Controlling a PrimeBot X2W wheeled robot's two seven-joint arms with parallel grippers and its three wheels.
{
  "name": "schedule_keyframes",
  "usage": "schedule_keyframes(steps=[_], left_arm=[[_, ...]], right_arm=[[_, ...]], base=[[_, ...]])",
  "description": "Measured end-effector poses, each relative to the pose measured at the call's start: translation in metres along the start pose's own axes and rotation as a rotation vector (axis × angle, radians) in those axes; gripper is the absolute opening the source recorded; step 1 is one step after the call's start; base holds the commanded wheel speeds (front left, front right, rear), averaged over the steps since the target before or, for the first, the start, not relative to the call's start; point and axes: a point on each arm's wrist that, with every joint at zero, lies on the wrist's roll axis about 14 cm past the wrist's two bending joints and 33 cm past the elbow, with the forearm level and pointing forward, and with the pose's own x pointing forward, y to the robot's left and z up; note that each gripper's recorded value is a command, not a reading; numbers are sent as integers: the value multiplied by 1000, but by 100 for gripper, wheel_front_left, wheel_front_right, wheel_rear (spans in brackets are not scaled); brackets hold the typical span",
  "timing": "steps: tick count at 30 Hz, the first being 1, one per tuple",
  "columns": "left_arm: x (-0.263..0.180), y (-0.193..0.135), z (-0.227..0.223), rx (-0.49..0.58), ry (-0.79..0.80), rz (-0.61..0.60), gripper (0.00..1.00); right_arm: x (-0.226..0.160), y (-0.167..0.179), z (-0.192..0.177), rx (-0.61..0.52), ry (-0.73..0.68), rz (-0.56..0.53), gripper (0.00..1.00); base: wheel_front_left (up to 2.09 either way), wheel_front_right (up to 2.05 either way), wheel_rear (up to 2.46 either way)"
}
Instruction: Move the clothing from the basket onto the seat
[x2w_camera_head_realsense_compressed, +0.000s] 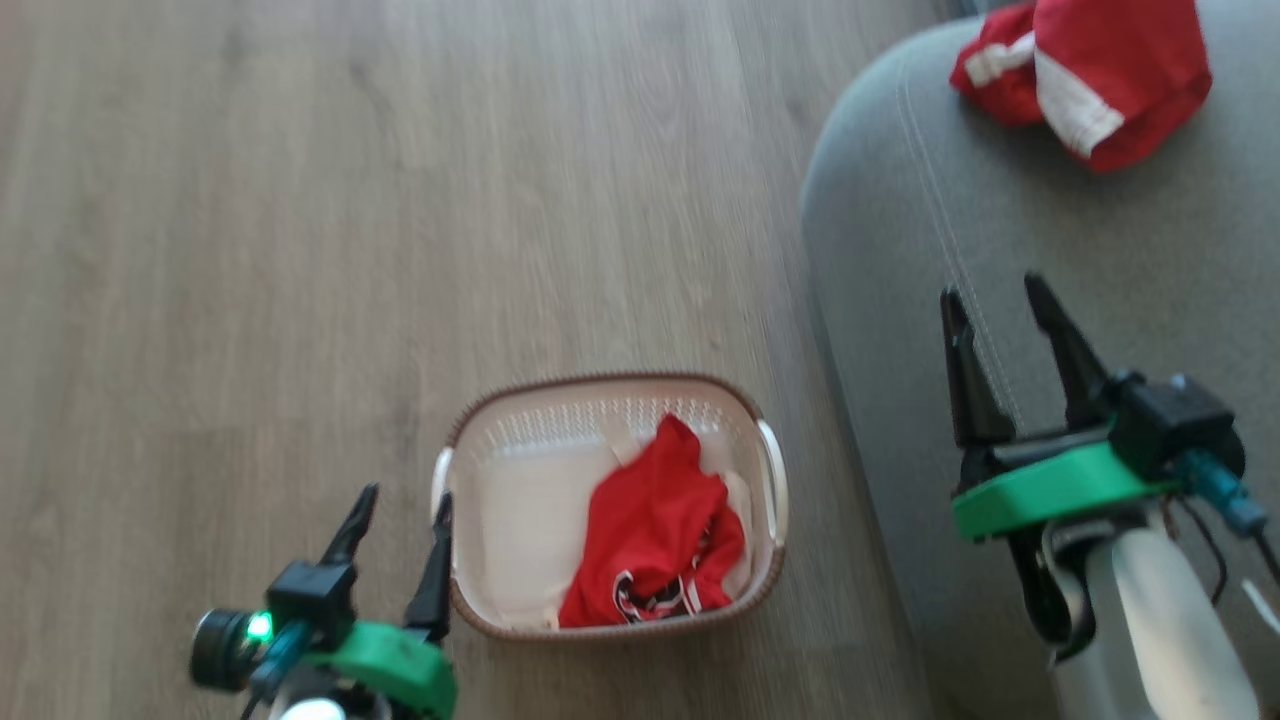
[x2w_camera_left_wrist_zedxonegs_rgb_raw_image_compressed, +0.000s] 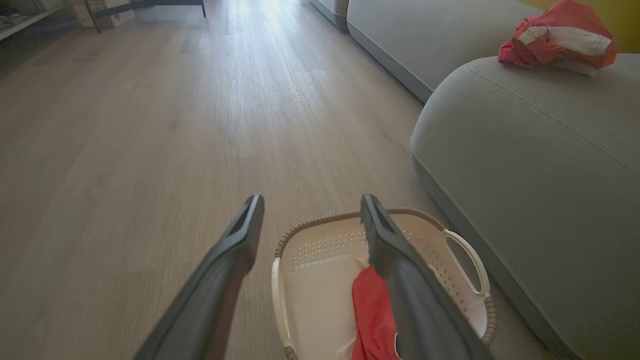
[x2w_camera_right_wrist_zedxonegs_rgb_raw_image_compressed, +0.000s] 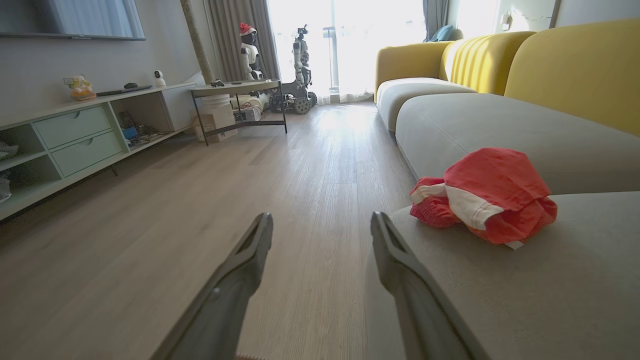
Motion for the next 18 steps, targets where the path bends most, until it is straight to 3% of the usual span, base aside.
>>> schedule_keyframes(steps=[12,18], left_arm=[[73,-83,-93,49,299,-330,100],[103,-100,-144,86,437,-422,100]], right_arm=[[52,-35,-3,-52,-60,-59,100],[73,-51,-15,-62,-66,-83,100]], base=[[0,0,0],[0,0,0]])
